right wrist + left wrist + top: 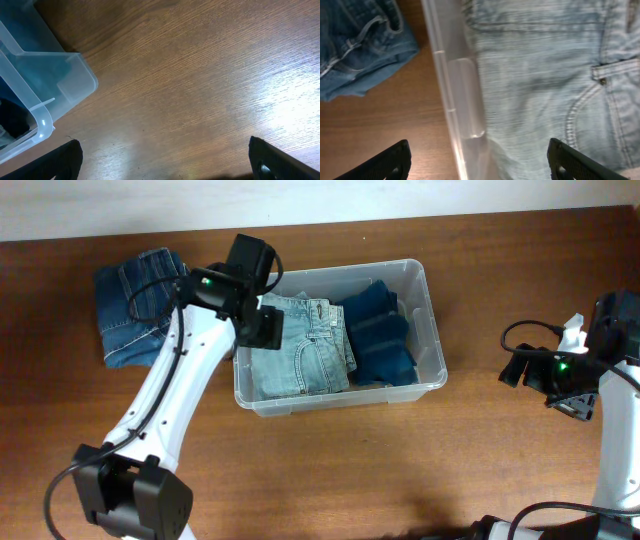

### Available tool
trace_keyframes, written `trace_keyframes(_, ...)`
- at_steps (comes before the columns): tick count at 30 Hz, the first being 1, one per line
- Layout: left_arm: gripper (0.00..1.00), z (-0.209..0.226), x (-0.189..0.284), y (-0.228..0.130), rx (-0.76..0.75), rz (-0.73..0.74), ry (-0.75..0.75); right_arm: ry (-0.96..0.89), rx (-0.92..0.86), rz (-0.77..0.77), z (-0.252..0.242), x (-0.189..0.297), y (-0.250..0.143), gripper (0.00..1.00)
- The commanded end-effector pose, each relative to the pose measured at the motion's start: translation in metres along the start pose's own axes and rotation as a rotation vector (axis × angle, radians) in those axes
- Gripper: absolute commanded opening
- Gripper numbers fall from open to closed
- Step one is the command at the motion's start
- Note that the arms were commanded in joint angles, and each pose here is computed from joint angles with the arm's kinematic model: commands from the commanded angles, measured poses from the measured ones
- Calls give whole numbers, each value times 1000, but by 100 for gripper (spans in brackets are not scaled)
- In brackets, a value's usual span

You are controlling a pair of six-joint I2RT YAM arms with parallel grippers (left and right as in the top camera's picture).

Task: Pack container
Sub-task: 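Press the light denim garment down along the bin's left wall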

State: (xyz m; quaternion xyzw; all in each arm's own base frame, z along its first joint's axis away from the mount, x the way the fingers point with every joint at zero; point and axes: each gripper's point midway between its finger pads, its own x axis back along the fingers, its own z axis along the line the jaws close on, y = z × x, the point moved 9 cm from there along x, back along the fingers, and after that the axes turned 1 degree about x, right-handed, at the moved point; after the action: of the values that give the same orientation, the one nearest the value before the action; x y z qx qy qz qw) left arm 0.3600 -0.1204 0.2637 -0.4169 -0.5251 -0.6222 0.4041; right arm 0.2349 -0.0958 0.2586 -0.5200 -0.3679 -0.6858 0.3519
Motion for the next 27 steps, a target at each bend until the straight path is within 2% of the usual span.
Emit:
trace_keyframes(1, 87, 12, -7, 1, 46, 14, 34, -4, -12, -1, -2, 0, 0, 98)
trace_keyframes(10, 87, 24, -24, 3, 87, 83, -66, -4, -12, -1, -2, 0, 0, 98)
trace_keyframes(21, 86, 24, -55, 3, 88, 161, -53, -4, -12, -1, -2, 0, 0, 98)
trace_keyframes(25, 74, 22, -67, 2, 87, 193, -57, -4, -12, -1, -2, 0, 0, 98)
trace_keyframes(27, 72, 22, -68, 2, 89, 190, -58, -3, -12, -1, -2, 0, 0, 98)
